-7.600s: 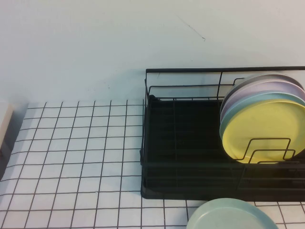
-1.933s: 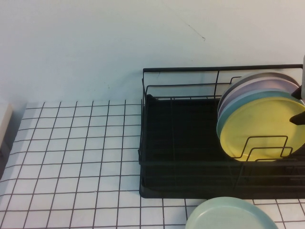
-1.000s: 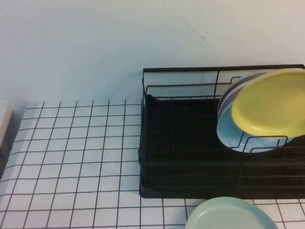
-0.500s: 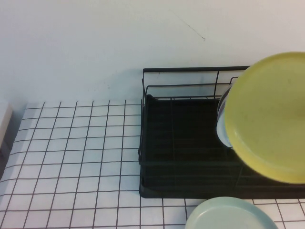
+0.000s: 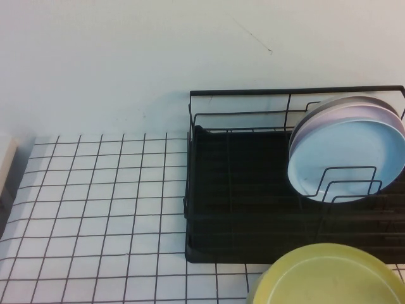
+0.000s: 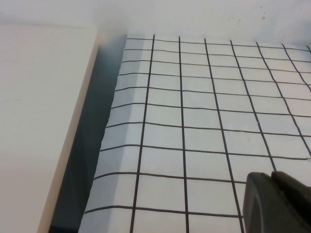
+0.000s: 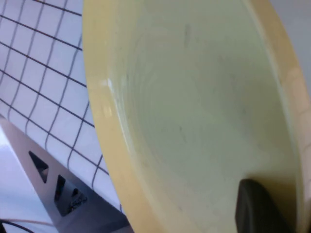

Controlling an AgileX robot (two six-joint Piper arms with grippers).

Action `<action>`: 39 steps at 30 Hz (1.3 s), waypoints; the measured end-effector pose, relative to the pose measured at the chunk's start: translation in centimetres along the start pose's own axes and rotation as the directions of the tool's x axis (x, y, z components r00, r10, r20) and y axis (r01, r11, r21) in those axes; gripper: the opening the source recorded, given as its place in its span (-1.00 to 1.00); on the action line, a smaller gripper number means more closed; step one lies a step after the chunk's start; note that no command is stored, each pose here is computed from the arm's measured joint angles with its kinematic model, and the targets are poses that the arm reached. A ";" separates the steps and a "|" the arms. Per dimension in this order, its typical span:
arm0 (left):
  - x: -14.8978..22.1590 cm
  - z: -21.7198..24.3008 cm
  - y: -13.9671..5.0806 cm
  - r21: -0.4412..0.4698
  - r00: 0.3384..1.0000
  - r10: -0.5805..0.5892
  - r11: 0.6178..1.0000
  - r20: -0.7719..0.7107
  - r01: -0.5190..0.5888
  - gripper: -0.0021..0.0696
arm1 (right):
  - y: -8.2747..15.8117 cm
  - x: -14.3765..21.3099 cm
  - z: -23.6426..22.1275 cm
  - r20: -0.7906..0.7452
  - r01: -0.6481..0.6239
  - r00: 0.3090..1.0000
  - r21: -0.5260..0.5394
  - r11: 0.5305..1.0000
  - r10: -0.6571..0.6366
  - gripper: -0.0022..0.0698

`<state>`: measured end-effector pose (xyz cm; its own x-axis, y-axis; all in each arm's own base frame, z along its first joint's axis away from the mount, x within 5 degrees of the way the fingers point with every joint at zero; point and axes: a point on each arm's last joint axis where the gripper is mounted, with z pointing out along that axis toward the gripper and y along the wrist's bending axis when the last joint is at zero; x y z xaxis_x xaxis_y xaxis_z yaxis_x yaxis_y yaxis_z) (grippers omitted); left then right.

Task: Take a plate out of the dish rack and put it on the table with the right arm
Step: Place the plate from the table

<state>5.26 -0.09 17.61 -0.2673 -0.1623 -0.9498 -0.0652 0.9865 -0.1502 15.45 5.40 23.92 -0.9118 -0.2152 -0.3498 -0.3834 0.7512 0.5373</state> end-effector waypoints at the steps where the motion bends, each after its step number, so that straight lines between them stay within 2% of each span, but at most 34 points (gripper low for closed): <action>1: 0.0 0.0 0.0 0.000 1.000 0.000 1.000 0.000 0.000 -0.95 | -0.5 0.9 1.0 -0.002 -0.019 1.000 -0.002 1.000 0.019 -0.67; 4: 0.0 0.0 0.0 0.000 1.000 0.000 1.000 0.000 0.000 -0.95 | -1.3 1.9 2.3 0.037 0.008 0.999 0.005 1.000 -0.008 -0.67; 10: 0.0 0.0 0.0 0.000 1.000 0.000 1.000 0.000 0.000 -0.95 | -1.8 1.3 2.9 0.110 0.127 0.986 0.018 0.992 -0.128 -0.67; 17: 0.0 0.0 0.0 0.000 1.000 0.000 1.000 0.000 0.000 -0.95 | -3.0 0.8 3.7 0.105 0.128 0.985 0.064 0.990 -0.135 -0.64; 19: 0.0 0.0 0.0 0.000 1.000 0.000 1.000 0.000 0.000 -0.95 | -3.3 0.7 4.1 0.096 0.116 0.988 0.050 0.992 -0.120 -0.57; 24: 0.0 0.0 0.0 0.000 1.000 0.000 1.000 0.000 0.000 -0.95 | -4.2 0.5 5.2 0.059 0.103 0.993 0.015 0.995 -0.103 -0.18; 28: 0.0 0.0 0.0 0.000 1.000 0.000 1.000 0.000 0.000 -0.95 | -4.4 0.1 5.4 0.049 0.201 0.978 0.014 0.979 -0.202 0.10; 32: 0.0 0.0 0.0 0.000 1.000 0.000 1.000 0.000 0.000 -0.95 | -4.2 -1.2 4.5 0.029 0.315 0.948 0.023 0.949 -0.316 0.16; 39: 0.0 0.0 0.0 0.000 1.000 0.000 1.000 0.000 0.000 -0.95 | -3.6 -3.7 1.6 -0.121 0.398 0.912 0.036 0.917 -0.392 0.17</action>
<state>5.26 -0.09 17.61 -0.2673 -0.1623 -0.9498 -0.0652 0.9865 -0.1502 20.44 4.51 22.02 -0.6993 -0.5658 -0.4369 -0.7093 0.6254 0.3252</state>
